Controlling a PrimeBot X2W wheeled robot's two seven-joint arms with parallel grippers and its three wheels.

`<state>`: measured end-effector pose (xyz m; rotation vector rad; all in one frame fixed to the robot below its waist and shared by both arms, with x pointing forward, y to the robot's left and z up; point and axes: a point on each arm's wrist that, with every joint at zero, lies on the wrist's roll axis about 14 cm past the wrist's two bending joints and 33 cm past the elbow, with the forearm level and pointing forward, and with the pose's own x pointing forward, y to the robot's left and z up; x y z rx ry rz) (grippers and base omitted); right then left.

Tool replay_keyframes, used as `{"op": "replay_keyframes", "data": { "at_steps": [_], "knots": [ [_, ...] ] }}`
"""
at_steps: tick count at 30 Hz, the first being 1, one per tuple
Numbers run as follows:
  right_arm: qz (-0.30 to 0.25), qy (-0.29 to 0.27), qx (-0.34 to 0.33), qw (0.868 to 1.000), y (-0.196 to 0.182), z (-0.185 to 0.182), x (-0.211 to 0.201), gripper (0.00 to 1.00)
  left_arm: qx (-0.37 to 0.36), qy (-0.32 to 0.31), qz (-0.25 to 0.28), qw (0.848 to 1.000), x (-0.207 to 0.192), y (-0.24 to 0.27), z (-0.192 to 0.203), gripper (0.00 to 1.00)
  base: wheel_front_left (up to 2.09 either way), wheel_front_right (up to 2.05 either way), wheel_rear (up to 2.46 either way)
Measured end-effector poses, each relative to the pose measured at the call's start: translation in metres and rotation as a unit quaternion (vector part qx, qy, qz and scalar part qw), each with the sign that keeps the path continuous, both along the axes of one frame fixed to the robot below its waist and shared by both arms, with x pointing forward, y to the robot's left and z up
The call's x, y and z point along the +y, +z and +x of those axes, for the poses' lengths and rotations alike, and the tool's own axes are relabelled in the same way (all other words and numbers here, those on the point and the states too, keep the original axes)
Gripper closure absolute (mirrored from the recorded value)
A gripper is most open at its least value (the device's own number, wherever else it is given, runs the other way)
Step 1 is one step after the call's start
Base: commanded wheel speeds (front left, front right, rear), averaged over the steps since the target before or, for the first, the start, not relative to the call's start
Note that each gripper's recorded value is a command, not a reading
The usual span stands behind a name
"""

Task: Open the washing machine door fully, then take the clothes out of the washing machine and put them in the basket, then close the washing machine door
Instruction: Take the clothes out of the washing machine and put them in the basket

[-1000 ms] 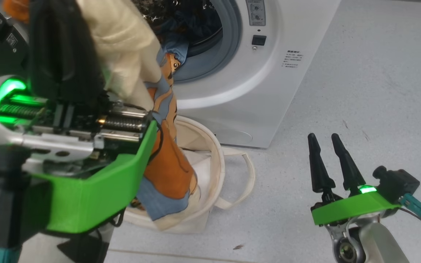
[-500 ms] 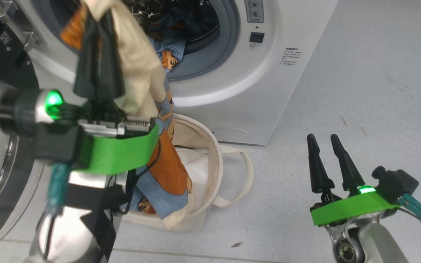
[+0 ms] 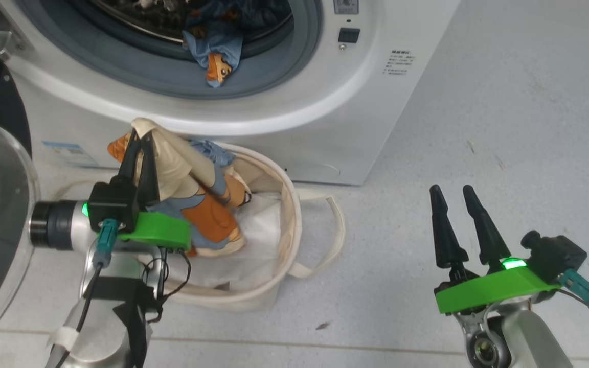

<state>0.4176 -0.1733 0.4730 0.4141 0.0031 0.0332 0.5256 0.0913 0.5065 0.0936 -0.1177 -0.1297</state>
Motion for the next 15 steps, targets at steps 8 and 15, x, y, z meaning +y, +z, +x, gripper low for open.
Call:
{"op": "replay_keyframes", "data": {
  "at_steps": [8,15],
  "knots": [
    [-0.005,-0.001,0.016,1.000,-0.016,0.015,-0.002,0.00,0.076,-0.032,0.010,0.997,-0.017,-0.061,0.007,1.00,0.00,0.00,0.00],
    [-0.011,-0.006,0.028,1.000,-0.031,0.031,-0.008,0.00,0.144,-0.076,0.027,0.986,-0.043,-0.118,0.017,1.00,0.00,0.00,0.00]
  ]
}}
